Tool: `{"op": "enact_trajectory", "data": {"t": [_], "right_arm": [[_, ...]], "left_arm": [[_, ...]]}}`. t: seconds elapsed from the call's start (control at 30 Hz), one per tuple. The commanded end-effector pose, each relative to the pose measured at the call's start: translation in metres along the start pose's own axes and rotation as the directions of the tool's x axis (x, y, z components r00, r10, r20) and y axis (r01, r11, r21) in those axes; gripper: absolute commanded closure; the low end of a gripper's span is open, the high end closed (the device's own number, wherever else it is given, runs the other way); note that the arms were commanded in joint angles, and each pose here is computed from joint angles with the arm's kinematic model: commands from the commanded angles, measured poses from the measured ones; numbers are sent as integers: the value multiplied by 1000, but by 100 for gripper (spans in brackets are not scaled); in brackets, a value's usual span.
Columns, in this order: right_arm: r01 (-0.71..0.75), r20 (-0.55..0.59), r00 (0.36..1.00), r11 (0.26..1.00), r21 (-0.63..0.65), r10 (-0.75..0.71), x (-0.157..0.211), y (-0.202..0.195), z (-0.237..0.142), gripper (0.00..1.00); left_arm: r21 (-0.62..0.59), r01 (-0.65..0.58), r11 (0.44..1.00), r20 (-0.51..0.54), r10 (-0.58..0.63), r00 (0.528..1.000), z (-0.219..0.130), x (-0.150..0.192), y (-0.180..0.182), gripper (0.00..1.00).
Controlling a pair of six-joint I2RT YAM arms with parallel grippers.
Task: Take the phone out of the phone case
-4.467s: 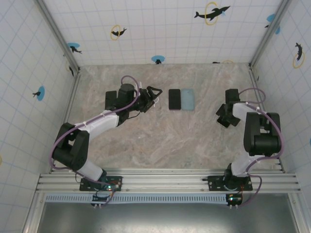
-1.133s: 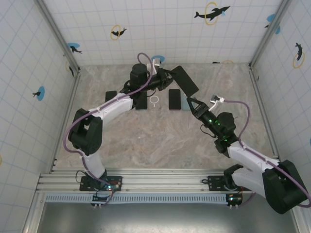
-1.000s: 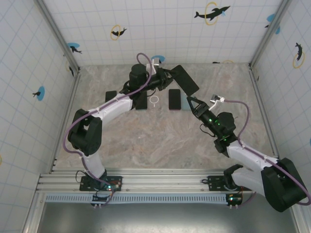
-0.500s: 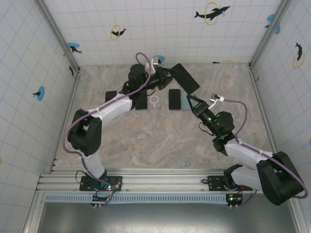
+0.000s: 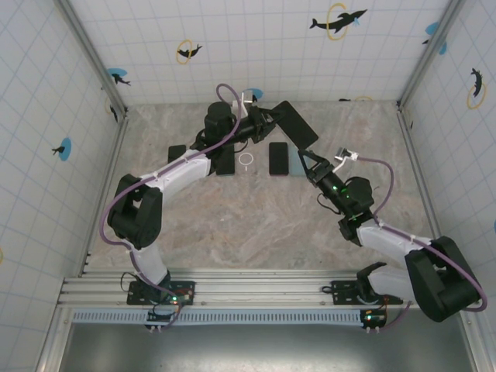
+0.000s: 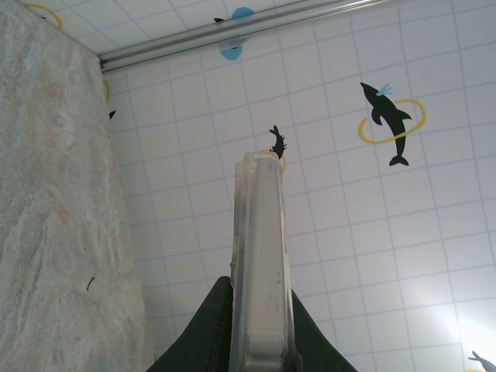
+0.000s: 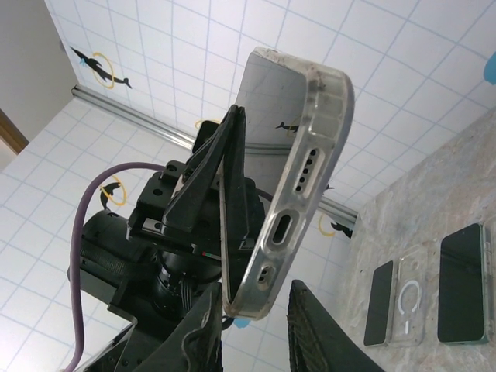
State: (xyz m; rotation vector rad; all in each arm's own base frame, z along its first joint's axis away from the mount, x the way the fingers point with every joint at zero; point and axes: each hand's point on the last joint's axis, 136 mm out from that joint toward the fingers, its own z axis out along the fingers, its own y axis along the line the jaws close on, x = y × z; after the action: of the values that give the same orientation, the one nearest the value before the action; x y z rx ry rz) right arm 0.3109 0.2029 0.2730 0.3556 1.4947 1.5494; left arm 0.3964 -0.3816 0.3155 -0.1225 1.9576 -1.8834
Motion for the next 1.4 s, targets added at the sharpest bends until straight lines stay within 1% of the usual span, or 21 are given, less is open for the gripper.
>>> {"op": "enact_trajectory", "data": {"t": [0.0,0.1,0.2,0.27,0.4,0.53,0.7,0.83,1.1,1.17,1.23,1.27,1.33,1.37], "right_arm": [[16,14,1000,998,-62,-15,-9,19,8,76],[22,18,1000,999,-50,-21,-9,15,7,77],[46,10,999,998,-31,-46,-7,10,6,83],[73,-3,997,997,-16,-73,-4,7,6,85],[174,-63,983,984,27,-172,5,-5,4,88],[281,-124,955,957,70,-271,13,-19,1,89],[337,-141,936,937,89,-323,14,-33,-5,90],[395,-182,911,910,126,-370,13,-47,-4,91],[433,-232,892,880,194,-387,8,-75,-6,91],[420,-207,900,889,183,-382,3,-71,-5,91],[416,-203,901,896,157,-383,0,-64,0,90],[417,-203,900,897,146,-385,0,-60,1,87],[421,-197,898,898,126,-393,-3,-53,2,73],[422,-195,897,899,119,-396,-4,-50,1,68]], "left_arm": [[138,-83,987,4,83,997,-6,-3,-59,84],[149,-79,986,3,80,997,-6,-3,-63,84],[169,-65,983,0,66,998,-7,-3,-70,85],[183,-56,982,-3,58,998,-8,-3,-75,85],[212,-39,976,-4,40,999,-11,-4,-88,86],[267,-1,964,-14,5,1000,-16,-3,-105,87],[338,60,939,-41,-49,998,-23,-1,-124,87],[346,73,935,-49,-60,997,-26,0,-130,88],[377,104,920,-68,-85,994,-29,4,-140,89],[371,92,924,-66,-73,995,-29,5,-140,89],[340,62,938,-56,-46,997,-27,6,-134,89],[325,46,945,-56,-30,998,-26,7,-130,89],[288,-15,957,-50,31,998,-25,8,-122,89],[270,-48,962,-41,61,997,-26,7,-118,89]]}}
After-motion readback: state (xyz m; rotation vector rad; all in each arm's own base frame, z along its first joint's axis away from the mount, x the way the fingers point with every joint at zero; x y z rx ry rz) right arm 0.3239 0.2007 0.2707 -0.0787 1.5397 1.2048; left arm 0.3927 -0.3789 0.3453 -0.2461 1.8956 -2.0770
